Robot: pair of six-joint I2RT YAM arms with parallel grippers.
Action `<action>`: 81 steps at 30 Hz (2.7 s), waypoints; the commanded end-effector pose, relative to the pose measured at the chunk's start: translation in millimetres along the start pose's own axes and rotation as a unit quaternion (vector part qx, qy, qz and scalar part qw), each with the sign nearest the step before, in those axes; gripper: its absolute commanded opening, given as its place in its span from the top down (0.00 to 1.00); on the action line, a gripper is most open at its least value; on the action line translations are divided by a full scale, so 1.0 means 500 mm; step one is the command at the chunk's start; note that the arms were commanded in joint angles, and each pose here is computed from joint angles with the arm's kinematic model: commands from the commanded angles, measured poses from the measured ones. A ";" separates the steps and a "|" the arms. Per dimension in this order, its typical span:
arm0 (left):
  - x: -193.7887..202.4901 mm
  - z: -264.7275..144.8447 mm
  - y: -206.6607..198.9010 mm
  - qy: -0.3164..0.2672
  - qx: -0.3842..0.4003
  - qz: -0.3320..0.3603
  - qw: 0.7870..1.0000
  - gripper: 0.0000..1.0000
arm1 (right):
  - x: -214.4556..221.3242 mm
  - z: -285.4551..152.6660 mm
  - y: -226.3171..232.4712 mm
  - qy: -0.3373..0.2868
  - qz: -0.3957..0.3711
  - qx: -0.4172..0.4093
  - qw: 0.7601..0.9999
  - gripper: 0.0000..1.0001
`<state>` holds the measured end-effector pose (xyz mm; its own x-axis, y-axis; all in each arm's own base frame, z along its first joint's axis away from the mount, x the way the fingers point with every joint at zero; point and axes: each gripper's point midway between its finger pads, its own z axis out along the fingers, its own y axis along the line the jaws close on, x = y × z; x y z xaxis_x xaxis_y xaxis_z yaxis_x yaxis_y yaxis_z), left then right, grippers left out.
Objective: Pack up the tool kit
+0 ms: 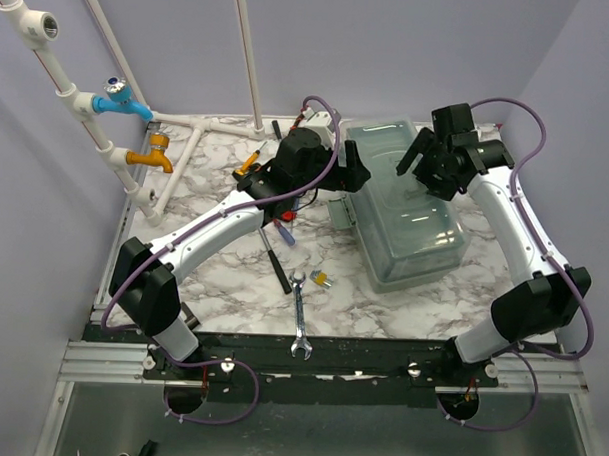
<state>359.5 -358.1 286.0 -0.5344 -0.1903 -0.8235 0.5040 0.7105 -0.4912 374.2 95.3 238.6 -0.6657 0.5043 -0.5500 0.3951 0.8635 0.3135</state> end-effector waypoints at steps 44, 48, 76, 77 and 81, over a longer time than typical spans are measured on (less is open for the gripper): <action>0.064 0.069 0.004 0.044 0.029 0.000 0.999 0.24 | 0.105 -0.080 0.175 0.069 0.027 -0.422 0.904 0.09; 0.074 0.075 0.007 0.050 0.029 -0.002 0.998 0.26 | 0.104 -0.097 0.197 0.074 0.018 -0.459 0.885 0.09; 0.028 0.002 0.069 -0.014 0.020 -0.041 0.999 0.36 | 0.086 -0.093 0.244 0.091 -0.023 -0.507 0.857 0.10; 0.029 0.001 0.070 -0.014 0.021 -0.043 0.999 0.36 | 0.081 -0.090 0.246 0.087 -0.024 -0.503 0.860 0.10; 0.032 -0.001 0.079 -0.012 0.023 -0.053 0.998 0.37 | 0.071 -0.053 0.227 0.077 -0.036 -0.446 0.891 0.13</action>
<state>376.9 -336.4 264.1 -0.5303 -0.2776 -0.8010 0.4936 0.6671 -0.5580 372.5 216.3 276.2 -0.7884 0.4096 -0.4590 -0.2679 0.4430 0.8556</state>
